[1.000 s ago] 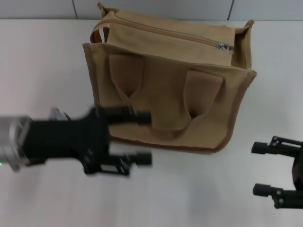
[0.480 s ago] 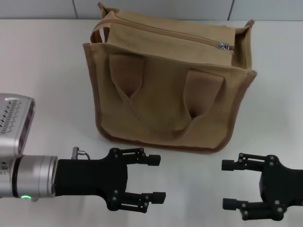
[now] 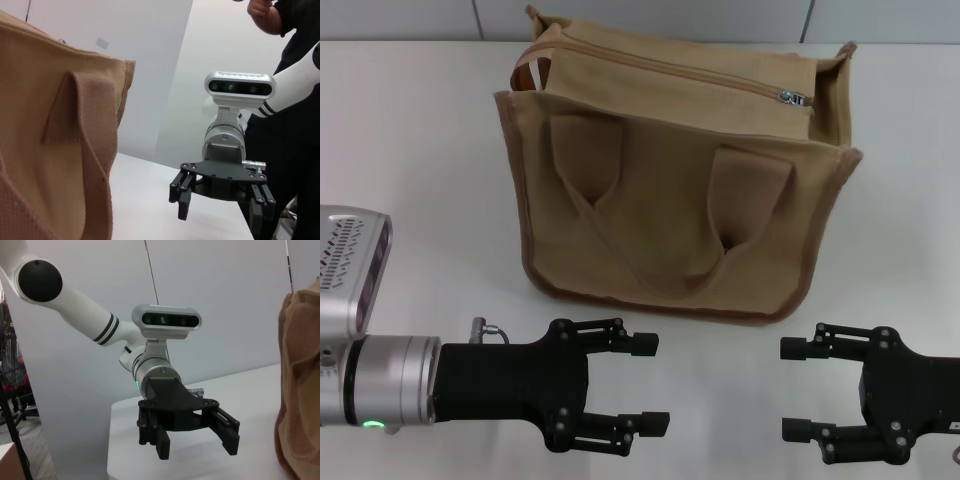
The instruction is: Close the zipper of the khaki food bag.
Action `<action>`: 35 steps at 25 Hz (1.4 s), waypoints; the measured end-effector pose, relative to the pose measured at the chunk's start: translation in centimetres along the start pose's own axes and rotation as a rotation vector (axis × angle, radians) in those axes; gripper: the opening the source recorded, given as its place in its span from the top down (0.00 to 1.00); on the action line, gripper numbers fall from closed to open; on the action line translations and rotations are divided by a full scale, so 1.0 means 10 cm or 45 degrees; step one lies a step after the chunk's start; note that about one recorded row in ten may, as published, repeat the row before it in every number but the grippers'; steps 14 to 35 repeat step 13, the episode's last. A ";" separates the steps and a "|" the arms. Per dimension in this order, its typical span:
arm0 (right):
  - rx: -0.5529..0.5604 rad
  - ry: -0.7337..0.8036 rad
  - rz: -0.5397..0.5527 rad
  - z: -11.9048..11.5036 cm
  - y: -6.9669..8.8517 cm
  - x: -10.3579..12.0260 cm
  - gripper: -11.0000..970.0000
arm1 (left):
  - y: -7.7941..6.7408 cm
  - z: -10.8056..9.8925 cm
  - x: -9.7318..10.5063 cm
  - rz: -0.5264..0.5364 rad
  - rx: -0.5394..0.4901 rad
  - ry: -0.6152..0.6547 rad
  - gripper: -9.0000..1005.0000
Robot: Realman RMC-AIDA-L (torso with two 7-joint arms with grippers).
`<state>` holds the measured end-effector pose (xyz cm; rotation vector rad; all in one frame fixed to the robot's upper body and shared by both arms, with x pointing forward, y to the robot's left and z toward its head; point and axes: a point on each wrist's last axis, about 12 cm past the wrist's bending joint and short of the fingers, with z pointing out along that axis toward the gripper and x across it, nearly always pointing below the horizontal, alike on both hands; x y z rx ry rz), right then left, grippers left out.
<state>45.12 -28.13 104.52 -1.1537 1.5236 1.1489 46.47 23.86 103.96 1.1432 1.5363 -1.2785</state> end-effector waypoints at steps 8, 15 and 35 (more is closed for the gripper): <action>0.002 0.000 0.000 0.00 0.00 0.00 0.21 | -0.01 -0.02 0.00 0.000 0.006 -0.004 0.20; 0.005 -0.002 -0.001 0.00 0.00 0.00 0.21 | -0.02 -0.02 0.00 -0.003 0.011 -0.006 0.20; 0.005 -0.002 -0.001 0.00 0.00 0.00 0.21 | -0.02 -0.02 0.00 -0.003 0.011 -0.006 0.20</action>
